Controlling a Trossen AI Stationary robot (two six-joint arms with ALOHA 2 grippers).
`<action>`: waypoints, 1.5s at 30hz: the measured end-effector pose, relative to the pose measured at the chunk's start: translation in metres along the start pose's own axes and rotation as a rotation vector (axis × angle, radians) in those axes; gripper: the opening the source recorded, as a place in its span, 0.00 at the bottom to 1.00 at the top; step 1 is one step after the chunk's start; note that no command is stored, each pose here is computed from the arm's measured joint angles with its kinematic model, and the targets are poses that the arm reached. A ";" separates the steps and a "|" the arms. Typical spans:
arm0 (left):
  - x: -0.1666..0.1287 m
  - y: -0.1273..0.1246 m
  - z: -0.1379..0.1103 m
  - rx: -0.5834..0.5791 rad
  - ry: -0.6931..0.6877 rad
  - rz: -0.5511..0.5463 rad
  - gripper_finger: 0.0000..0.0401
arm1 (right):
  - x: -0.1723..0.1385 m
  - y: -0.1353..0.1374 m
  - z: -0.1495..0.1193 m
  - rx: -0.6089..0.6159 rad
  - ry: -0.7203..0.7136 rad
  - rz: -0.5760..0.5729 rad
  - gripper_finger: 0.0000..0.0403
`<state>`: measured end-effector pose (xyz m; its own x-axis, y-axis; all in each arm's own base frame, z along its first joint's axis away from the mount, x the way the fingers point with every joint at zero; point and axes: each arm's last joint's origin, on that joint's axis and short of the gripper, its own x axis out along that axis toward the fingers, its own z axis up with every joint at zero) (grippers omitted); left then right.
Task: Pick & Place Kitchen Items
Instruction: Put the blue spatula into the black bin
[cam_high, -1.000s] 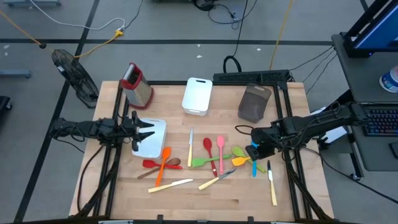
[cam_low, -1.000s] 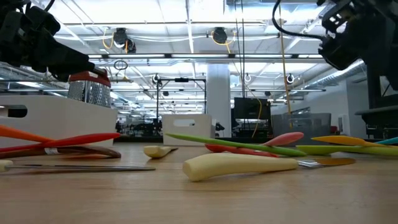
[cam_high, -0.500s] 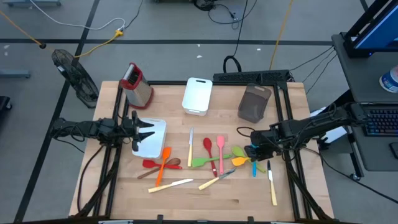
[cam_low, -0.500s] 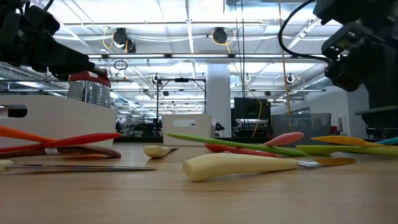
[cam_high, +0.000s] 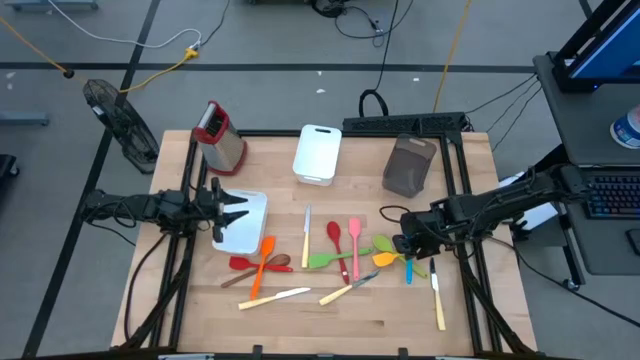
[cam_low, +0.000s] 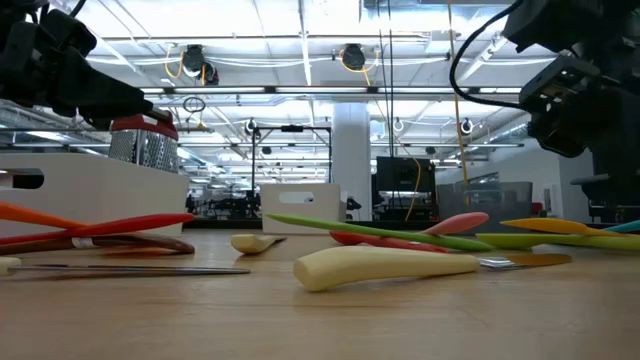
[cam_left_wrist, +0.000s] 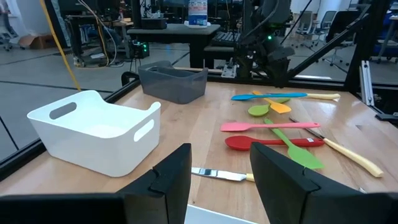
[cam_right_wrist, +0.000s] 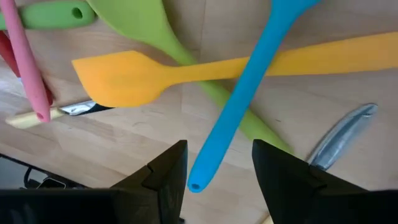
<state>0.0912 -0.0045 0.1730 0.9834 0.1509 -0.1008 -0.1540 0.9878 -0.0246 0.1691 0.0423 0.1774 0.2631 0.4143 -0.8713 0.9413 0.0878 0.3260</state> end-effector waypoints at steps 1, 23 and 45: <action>0.000 0.000 0.000 0.000 0.000 0.000 0.42 | 0.001 0.000 0.000 0.002 0.000 -0.006 0.43; 0.000 0.000 0.000 0.026 -0.001 0.010 0.42 | 0.017 0.005 0.004 0.002 -0.004 -0.054 0.43; 0.000 0.002 0.000 0.048 -0.005 0.071 0.42 | 0.022 0.003 -0.008 0.003 -0.102 -0.061 0.43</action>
<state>0.0908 -0.0024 0.1733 0.9706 0.2205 -0.0960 -0.2186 0.9753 0.0304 0.1763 0.0588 0.1619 0.2252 0.3139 -0.9223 0.9569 0.1069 0.2701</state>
